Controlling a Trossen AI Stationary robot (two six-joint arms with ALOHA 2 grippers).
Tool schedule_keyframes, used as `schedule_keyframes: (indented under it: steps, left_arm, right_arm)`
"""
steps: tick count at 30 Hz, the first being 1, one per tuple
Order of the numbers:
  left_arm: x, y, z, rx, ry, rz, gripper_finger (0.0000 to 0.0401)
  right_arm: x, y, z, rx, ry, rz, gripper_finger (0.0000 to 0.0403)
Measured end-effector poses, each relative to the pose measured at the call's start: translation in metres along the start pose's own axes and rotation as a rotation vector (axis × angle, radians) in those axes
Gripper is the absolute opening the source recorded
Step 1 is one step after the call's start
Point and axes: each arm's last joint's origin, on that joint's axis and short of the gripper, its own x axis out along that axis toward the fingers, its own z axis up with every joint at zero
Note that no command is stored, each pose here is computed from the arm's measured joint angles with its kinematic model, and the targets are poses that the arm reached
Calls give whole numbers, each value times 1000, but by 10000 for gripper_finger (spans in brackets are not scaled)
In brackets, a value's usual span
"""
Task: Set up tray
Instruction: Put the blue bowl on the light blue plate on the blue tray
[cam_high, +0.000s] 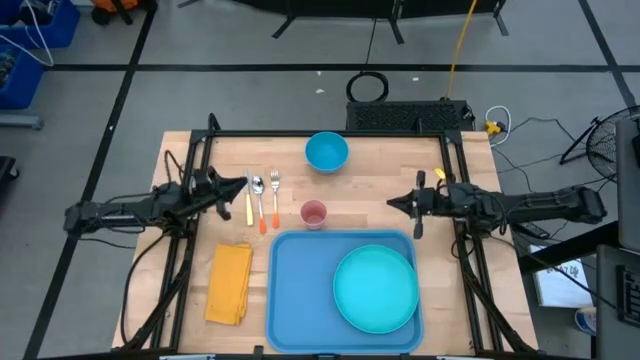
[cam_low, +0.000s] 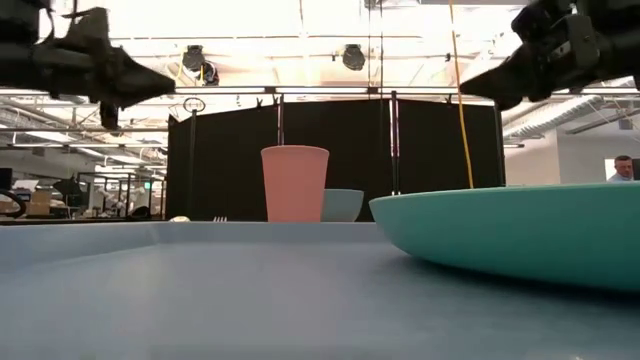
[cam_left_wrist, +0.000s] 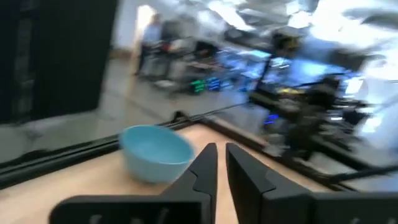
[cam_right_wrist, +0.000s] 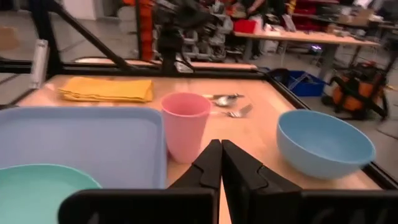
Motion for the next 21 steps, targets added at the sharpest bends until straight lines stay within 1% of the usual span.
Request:
schedule_keyframes:
  steps: [3,5,7,9,12,15,16,18,20,21]
  left_arm:
    - [21,-9,18,41,68,57,6]
    - [44,-17,31,79,129,102,6]
    - [74,-25,44,128,200,133,6]
    - [114,-34,55,185,295,142,3]
    - [175,-42,64,288,455,178,8]
    - [232,-45,72,355,599,211,24]
    - [248,-46,71,372,671,192,31]
    - [276,-49,67,403,821,120,53]
    - [297,-52,58,431,954,93,87]
    - [308,-53,55,448,992,88,107]
  right_arm:
    - [0,-3,1,-14,-17,8,1]
    - [0,-5,2,-18,-22,14,1]
    - [0,-6,2,-35,-31,27,0]
    - [0,-7,3,-56,-34,31,0]
    - [0,-9,2,-63,-32,22,0]
    - [0,-8,2,-74,-32,24,0]
    - [0,-8,2,-78,-32,24,0]
    - [0,-8,2,-85,-32,23,0]
    - [0,-8,2,-93,-32,23,0]
    - [0,-8,2,-101,-32,23,0]
